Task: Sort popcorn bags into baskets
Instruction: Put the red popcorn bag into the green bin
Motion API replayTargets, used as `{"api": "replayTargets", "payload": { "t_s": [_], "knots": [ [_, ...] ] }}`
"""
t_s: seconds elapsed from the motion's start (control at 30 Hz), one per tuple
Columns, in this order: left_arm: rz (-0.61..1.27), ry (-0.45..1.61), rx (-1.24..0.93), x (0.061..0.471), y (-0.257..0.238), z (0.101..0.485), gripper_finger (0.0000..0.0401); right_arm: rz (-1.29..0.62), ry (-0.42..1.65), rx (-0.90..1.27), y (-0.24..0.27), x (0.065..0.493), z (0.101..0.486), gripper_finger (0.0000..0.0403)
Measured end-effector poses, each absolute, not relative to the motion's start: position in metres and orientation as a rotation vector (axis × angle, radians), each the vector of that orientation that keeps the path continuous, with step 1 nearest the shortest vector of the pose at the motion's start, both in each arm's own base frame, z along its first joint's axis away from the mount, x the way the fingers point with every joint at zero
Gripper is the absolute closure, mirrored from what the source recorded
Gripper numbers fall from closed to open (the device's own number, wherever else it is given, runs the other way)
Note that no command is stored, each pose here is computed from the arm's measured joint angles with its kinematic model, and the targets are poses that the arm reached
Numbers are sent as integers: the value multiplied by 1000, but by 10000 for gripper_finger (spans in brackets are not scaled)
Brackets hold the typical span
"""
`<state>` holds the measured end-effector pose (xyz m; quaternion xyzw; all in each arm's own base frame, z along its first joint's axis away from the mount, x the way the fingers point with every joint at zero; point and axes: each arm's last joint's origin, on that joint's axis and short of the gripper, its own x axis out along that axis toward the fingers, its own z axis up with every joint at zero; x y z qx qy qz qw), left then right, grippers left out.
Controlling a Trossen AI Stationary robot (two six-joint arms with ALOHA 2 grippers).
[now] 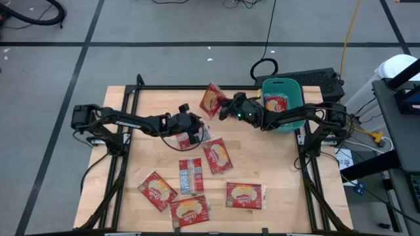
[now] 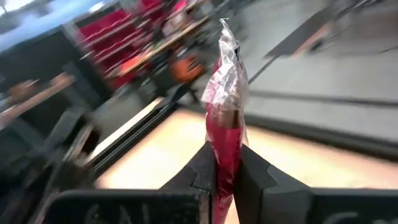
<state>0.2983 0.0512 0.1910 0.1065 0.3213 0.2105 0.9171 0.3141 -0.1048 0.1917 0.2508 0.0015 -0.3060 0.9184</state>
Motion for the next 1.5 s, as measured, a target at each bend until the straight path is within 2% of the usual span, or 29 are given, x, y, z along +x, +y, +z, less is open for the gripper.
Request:
{"api": "replayTargets", "payload": {
  "t_s": [0.23,0.33,0.5,0.67,0.73,0.83,1.13,1.2,1.27,1.37,1.5],
  "knots": [
    [519,619,-24,280,70,210,202,-403,190,543,-101,305,196,390],
    [419,636,-126,273,76,202,187,-336,243,502,-94,303,199,385],
    [270,506,-224,268,77,190,164,-218,290,372,-78,306,200,384],
    [124,383,-193,265,73,187,152,-179,302,271,-69,309,200,386],
    [86,377,-174,265,71,186,161,-174,294,262,-68,309,200,386],
    [63,352,-155,266,71,188,197,-169,259,261,-68,310,204,386],
    [88,316,-147,263,84,191,375,-172,212,286,-67,311,208,383],
    [79,296,-183,261,90,193,384,-180,204,350,-68,312,209,370],
    [66,280,-211,259,95,194,375,-177,213,363,-68,311,208,348],
    [60,264,-223,257,101,195,362,-168,242,348,-65,311,205,308],
    [60,258,-221,255,106,196,377,-239,273,289,-61,311,202,254]
  ]
}}
